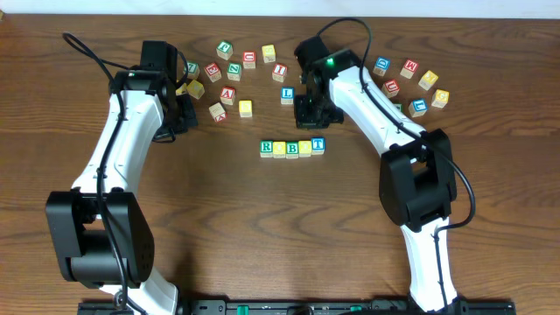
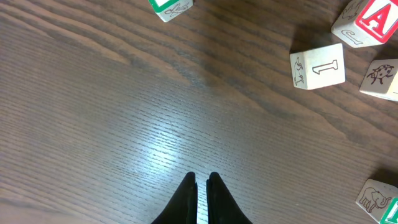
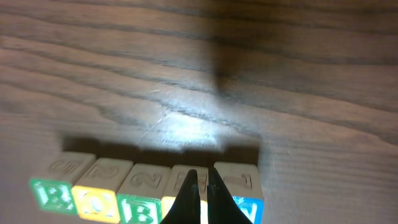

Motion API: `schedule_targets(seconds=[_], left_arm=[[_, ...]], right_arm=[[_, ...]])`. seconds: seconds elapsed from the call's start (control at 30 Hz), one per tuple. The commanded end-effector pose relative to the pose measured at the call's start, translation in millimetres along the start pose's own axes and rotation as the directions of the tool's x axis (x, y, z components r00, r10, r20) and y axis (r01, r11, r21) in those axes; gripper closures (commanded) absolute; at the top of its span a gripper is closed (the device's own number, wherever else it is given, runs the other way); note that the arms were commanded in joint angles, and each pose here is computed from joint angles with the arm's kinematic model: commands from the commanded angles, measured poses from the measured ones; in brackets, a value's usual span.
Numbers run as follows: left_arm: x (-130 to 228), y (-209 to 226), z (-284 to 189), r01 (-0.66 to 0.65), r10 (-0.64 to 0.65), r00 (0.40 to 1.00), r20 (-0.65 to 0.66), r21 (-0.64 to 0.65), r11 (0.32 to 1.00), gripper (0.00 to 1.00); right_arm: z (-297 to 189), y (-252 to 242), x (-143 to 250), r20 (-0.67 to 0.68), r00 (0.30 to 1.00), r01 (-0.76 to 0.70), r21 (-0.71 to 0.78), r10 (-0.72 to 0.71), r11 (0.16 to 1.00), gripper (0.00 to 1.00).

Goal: Spell out ROBOT

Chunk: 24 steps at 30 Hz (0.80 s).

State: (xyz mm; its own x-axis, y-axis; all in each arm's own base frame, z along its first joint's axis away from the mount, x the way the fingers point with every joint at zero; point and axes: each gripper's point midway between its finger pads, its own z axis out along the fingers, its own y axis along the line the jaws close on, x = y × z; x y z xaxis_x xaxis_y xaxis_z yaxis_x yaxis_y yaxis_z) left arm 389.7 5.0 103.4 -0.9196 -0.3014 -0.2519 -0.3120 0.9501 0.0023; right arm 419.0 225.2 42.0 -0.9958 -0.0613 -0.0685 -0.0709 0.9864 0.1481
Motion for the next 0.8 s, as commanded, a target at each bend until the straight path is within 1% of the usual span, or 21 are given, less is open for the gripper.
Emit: schedule_targets(seconds=[0.0, 0.17, 0.37, 0.77], left_arm=[[-3.9, 0.3, -7.2, 0.005, -0.005, 1.000, 0.019, 0.004, 1.000, 0.92], [-3.9, 0.3, -7.2, 0.005, -0.005, 1.000, 0.019, 0.004, 1.000, 0.92], [-4.0, 0.4, -7.2, 0.005, -0.005, 1.000, 0.019, 0.004, 1.000, 0.92], [-3.8, 0.4, -7.2, 0.005, -0.005, 1.000, 0.018, 0.003, 1.000, 0.92]], right_arm=[[3.9, -10.4, 0.5, 0.020, 1.000, -0.018, 0.059, 0.017, 0.998, 0.99], [12.1, -16.4, -0.4, 0.036, 0.999, -0.019, 0.087, 0.016, 0.996, 0.99], [19.6, -20.2, 6.8, 0.015, 1.000, -0.020, 0.095, 0.018, 0.995, 0.99], [19.9, -16.0, 15.8, -0.026, 0.999, -0.018, 0.071, 0.020, 0.997, 0.99]])
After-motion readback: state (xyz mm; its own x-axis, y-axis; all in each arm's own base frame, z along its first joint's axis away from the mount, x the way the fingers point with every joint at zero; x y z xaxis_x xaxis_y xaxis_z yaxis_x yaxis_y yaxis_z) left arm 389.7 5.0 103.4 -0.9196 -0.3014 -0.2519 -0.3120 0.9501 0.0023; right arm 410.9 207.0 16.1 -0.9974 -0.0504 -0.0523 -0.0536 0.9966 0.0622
